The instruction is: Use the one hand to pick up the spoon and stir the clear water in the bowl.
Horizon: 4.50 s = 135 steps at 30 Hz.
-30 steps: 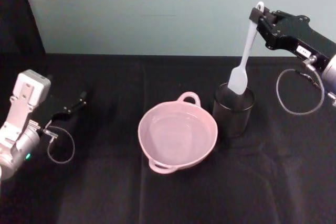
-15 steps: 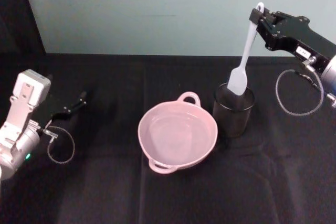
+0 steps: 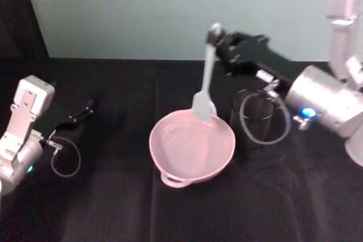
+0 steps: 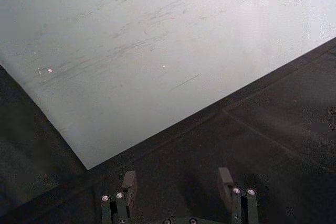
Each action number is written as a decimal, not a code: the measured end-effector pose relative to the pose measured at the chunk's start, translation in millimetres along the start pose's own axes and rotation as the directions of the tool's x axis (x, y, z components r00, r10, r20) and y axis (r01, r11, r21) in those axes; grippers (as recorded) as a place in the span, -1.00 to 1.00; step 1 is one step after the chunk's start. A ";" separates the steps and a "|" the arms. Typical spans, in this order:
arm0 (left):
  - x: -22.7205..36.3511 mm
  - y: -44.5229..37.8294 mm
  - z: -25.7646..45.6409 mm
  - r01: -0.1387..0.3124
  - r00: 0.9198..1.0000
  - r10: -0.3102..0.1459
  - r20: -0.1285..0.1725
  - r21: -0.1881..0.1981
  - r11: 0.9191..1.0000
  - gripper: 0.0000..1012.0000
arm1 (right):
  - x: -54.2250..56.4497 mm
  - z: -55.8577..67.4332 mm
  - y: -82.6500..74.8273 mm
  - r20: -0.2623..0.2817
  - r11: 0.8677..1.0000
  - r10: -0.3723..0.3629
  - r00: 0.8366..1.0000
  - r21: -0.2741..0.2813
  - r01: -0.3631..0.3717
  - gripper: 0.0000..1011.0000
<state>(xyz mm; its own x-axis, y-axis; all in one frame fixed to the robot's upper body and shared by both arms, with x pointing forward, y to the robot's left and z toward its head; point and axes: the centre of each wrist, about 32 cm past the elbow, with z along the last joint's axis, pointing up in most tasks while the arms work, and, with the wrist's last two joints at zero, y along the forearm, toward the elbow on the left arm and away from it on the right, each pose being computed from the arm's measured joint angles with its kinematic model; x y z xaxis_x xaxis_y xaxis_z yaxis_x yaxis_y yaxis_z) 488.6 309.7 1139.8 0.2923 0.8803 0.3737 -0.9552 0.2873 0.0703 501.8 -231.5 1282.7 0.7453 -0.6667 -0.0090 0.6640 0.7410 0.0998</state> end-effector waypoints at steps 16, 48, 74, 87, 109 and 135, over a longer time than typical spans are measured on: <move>0.0 0.0 0.0 0.000 1.000 0.000 0.000 0.000 1.000 1.00 | -22.5 -61.4 18.7 -0.026 0.997 0.060 0.998 -0.046 -0.061 -0.78; 0.0 0.0 0.0 0.000 1.000 0.000 0.000 0.000 1.000 1.00 | 12.8 -66.4 20.3 -0.032 0.994 -0.064 0.997 -0.092 0.060 -0.78; 0.0 0.0 0.0 0.000 1.000 0.000 0.000 0.000 1.000 1.00 | -36.8 -67.3 33.6 -0.061 0.990 0.082 0.995 -0.112 -0.089 -0.78; 0.0 0.0 0.0 0.000 1.000 0.000 0.000 0.000 1.000 1.00 | -4.4 -75.7 45.4 -0.055 0.995 -0.011 0.998 -0.096 0.005 -0.77; 0.0 0.0 0.0 0.000 1.000 0.000 0.000 0.000 1.000 1.00 | -2.5 -60.0 0.3 0.010 0.989 -0.072 0.997 -0.127 0.073 -0.77; 0.0 0.0 0.0 0.000 1.000 0.000 0.000 0.000 1.000 1.00 | -25.1 -70.6 51.5 -0.033 0.993 0.062 0.998 -0.096 -0.065 -0.78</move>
<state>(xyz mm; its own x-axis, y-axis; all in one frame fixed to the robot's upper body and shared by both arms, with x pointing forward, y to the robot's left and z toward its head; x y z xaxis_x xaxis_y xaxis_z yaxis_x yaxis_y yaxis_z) 488.6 309.7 1139.8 0.2923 0.8803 0.3737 -0.9553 0.2873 0.0702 521.5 -170.9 1217.8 0.7867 -0.6164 -0.0357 0.6169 0.7871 0.0042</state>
